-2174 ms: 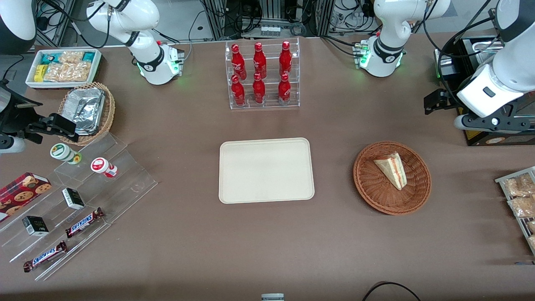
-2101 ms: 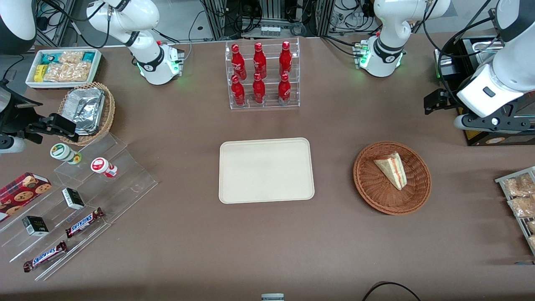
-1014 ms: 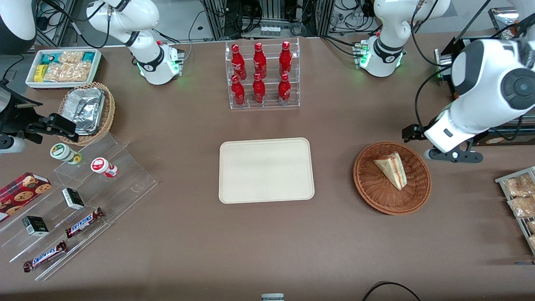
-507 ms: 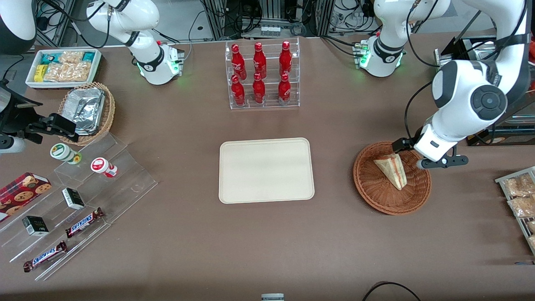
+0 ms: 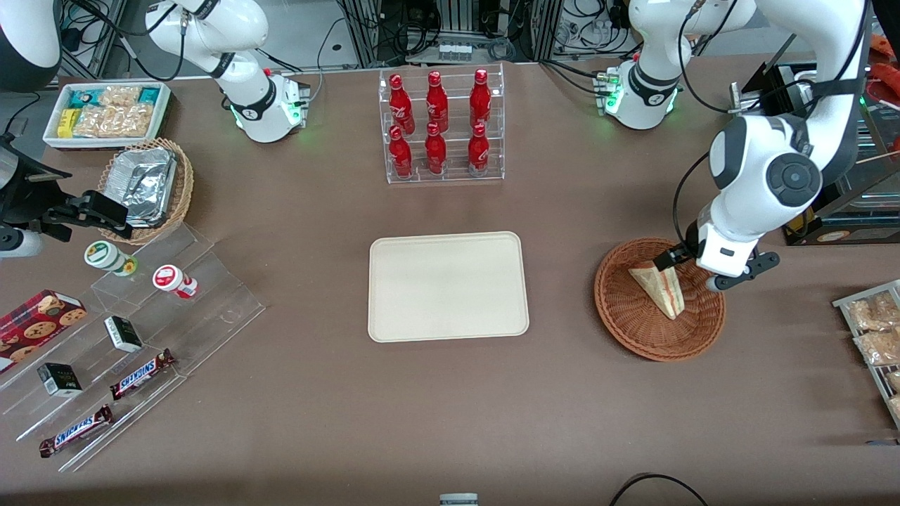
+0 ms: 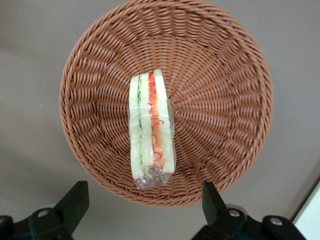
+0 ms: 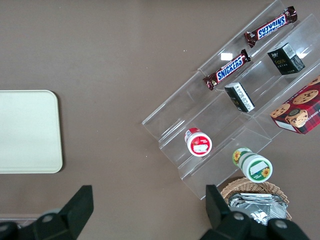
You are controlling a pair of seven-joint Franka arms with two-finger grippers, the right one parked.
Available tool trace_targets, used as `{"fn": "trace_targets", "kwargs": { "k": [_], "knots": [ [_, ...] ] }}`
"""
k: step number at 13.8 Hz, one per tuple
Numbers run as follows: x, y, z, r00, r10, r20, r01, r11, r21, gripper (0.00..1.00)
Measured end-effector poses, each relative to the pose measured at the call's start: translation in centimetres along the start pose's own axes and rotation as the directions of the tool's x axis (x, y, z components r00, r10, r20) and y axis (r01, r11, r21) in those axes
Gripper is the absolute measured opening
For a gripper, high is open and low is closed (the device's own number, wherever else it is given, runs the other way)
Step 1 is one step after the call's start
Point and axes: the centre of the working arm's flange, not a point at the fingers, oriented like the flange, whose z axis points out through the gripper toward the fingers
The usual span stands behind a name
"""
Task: Place sandwich from basket to tray
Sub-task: 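Lower the left gripper and close it on the wrapped sandwich, then lift the sandwich and carry it over the cream tray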
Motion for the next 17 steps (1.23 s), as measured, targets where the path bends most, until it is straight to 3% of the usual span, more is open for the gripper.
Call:
{"fn": "trace_targets", "kwargs": {
  "k": [7,17],
  "knots": [
    [0.8,0.5,3.8,0.997,-0.079,-0.005,0.079,0.997,-0.013,1.0],
    [1.5,-0.1,7.5,0.995,-0.1,0.024,0.1,0.995,0.007,1.0]
  ]
}}
